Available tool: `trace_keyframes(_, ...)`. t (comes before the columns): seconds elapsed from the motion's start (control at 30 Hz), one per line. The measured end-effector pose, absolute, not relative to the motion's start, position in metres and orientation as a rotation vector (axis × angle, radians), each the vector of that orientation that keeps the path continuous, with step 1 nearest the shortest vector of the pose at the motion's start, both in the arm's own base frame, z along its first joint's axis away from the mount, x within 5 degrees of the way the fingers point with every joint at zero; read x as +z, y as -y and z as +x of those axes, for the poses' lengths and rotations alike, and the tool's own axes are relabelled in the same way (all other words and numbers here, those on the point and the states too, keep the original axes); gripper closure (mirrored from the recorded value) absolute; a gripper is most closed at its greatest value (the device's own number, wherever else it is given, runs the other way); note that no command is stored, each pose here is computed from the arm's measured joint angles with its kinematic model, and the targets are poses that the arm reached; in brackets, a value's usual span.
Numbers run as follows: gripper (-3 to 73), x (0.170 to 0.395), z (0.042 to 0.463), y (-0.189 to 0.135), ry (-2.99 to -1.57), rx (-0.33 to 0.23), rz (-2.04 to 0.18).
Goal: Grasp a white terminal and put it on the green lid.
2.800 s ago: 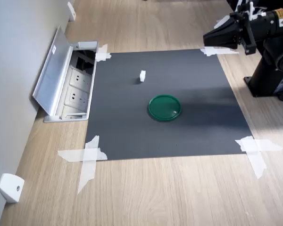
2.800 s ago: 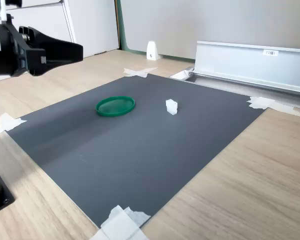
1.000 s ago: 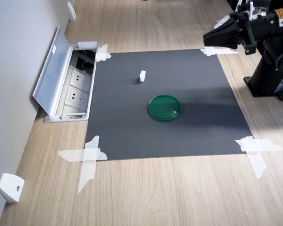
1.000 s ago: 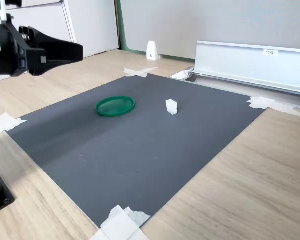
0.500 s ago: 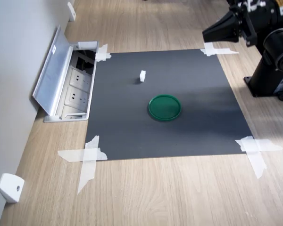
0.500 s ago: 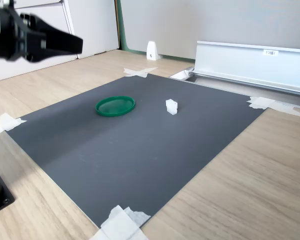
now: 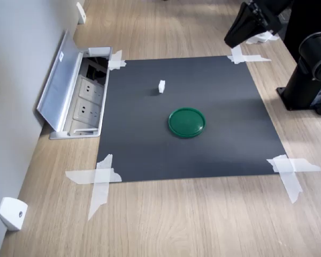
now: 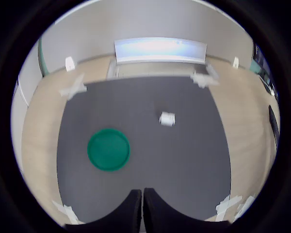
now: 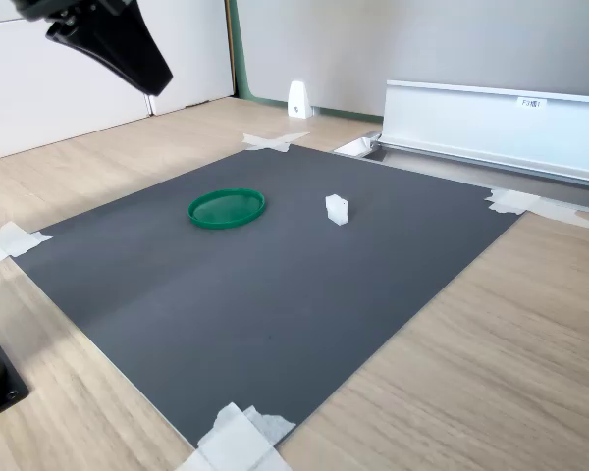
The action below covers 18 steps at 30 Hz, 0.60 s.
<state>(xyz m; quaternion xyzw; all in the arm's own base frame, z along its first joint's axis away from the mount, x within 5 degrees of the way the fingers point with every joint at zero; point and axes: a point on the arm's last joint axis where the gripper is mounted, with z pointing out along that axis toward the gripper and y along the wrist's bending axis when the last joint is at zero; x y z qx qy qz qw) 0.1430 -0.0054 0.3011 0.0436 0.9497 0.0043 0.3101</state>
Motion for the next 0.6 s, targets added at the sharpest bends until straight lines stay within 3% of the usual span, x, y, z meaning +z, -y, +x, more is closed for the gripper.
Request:
trace_keyframes(0.13, 70.3, 0.303, 0.168, 0.009, -2.603, -0.037, 0.103)
trace_keyframes(0.33, 70.3, 0.296, 0.206, 0.016, -2.692, -0.158, -0.055)
trace_keyframes(0.6, 69.1, 0.261, 0.256, 0.018, -2.853, -0.164, -0.228)
